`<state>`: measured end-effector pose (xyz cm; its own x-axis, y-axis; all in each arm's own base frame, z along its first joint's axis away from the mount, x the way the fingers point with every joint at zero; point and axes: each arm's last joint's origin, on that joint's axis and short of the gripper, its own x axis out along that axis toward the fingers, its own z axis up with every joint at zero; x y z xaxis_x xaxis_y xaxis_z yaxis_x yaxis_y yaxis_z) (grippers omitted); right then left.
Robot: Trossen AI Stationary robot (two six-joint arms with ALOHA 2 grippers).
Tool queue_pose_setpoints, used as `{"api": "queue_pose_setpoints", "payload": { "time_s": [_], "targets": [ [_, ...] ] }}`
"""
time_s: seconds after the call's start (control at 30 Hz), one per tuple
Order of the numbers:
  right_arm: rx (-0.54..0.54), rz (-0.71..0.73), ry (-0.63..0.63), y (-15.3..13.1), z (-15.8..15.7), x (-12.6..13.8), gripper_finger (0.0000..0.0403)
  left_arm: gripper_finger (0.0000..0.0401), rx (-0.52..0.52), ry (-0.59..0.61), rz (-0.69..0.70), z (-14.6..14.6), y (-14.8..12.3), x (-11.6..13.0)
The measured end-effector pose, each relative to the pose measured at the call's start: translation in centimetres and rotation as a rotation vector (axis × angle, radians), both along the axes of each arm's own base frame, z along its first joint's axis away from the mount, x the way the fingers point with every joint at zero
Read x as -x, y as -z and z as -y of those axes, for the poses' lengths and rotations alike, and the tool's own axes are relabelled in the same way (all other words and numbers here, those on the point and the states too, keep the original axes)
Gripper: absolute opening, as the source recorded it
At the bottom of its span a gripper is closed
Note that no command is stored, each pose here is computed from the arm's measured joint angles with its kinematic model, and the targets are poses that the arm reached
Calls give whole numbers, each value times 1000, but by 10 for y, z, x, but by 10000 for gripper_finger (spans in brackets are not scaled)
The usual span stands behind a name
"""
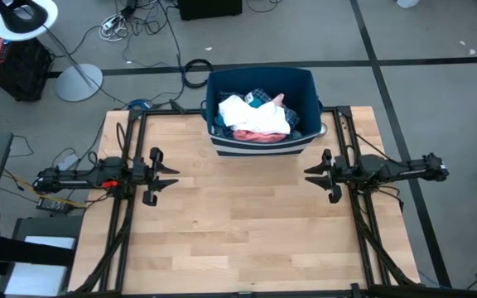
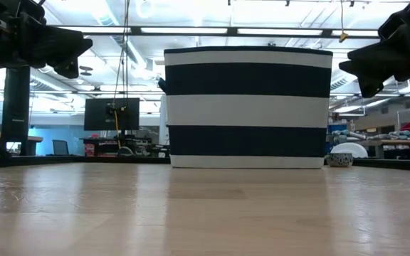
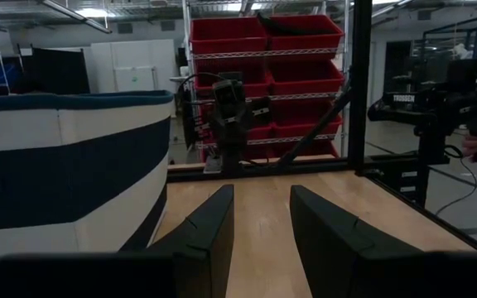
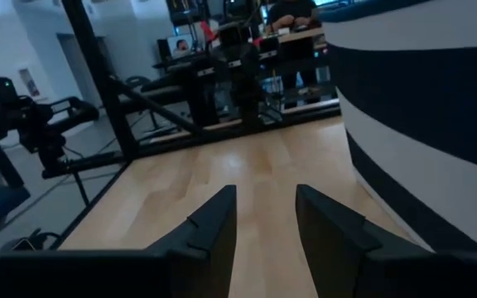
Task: Sort clothes
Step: Return to Home Position
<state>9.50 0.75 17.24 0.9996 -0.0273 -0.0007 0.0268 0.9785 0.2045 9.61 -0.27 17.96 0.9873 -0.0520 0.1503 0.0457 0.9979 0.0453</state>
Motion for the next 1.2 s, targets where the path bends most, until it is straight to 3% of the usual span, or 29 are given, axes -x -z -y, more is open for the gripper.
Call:
{"api": "queue_pose_setpoints", "payload": {
  "time_s": [0.3, 0.47, 0.57, 0.8, 1.2],
  "targets": [
    [29, -11, -9, 1, 0, 0, 128, 125, 0, 0, 0, 0, 0, 0],
    [158, -15, 0, 1, 0, 0, 126, 125, 0, 0, 0, 0, 0, 0],
    [220, -27, 93, 0, 3, 0, 127, 125, 0, 0, 0, 0, 0, 0],
    [207, -82, 474, -2, 14, 5, 128, 125, 0, 0, 0, 0, 0, 0],
    [193, -34, 517, -6, 14, 5, 128, 125, 0, 0, 0, 0, 0, 0]
  ]
}}
